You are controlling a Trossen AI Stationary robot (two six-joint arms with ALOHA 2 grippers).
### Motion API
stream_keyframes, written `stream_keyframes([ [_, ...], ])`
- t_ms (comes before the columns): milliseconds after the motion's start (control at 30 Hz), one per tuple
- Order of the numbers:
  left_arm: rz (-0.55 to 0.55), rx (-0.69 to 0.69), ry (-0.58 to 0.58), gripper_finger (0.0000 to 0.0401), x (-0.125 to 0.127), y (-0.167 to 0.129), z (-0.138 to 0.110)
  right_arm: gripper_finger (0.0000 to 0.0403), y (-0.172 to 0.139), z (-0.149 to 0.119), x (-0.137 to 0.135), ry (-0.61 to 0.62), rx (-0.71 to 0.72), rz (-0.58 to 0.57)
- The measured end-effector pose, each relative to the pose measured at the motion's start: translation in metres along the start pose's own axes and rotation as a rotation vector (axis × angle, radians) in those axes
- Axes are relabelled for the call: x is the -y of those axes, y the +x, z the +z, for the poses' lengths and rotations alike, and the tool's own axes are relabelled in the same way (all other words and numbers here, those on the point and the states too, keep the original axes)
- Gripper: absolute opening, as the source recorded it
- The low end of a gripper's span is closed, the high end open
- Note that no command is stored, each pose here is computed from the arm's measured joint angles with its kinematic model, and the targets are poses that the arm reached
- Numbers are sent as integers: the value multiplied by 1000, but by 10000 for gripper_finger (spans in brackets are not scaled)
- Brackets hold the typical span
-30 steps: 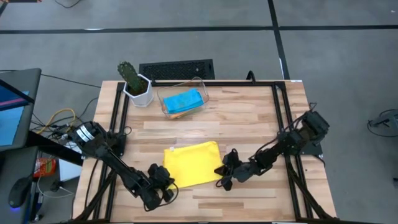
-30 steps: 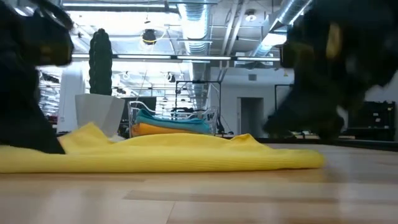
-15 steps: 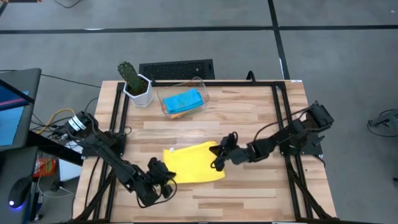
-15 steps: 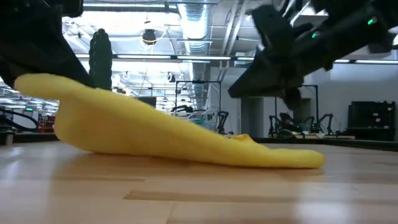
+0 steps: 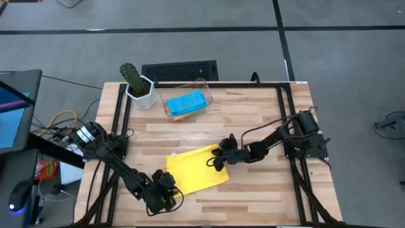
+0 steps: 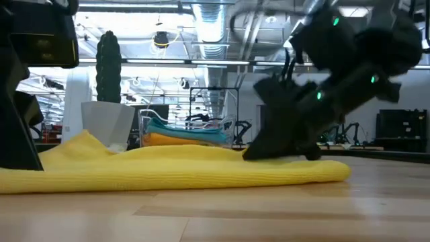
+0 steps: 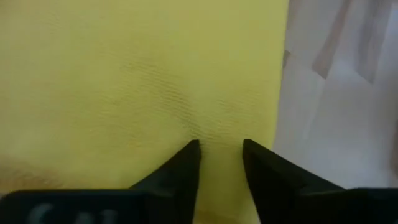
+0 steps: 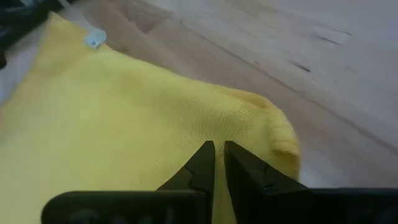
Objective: Fold microfiber towels
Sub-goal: Fold the yellow microfiber cloth
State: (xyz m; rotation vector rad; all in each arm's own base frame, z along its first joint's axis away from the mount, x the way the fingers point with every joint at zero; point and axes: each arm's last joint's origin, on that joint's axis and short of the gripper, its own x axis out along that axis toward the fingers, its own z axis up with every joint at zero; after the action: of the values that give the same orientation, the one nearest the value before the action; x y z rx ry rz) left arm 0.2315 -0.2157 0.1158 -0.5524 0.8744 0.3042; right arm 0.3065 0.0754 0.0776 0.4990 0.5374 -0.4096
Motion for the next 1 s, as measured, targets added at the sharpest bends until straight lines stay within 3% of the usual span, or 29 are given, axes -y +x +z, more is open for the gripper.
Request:
stream_keyframes([
  [100,-25,-48,0,149,1,-5,2,62,5,-3,2,23,6,-7],
  [233,-70,-63,-92,177,3,-23,10,62,2,-3,-2,4,8,5],
  [367,-108,127,-171,181,5,-56,31,63,-1,1,-4,-12,-8,41],
  [533,39,283,-136,167,-14,-77,41,63,-1,6,-2,-4,-2,42],
  [700,265,337,-145,128,-52,-60,34,63,-1,6,-3,-11,-6,49],
  [833,250,359,-217,85,-71,-38,24,63,-1,6,-3,-7,-18,62],
  [1000,265,260,-239,41,-90,-13,9,63,-1,5,-3,-4,-36,73],
])
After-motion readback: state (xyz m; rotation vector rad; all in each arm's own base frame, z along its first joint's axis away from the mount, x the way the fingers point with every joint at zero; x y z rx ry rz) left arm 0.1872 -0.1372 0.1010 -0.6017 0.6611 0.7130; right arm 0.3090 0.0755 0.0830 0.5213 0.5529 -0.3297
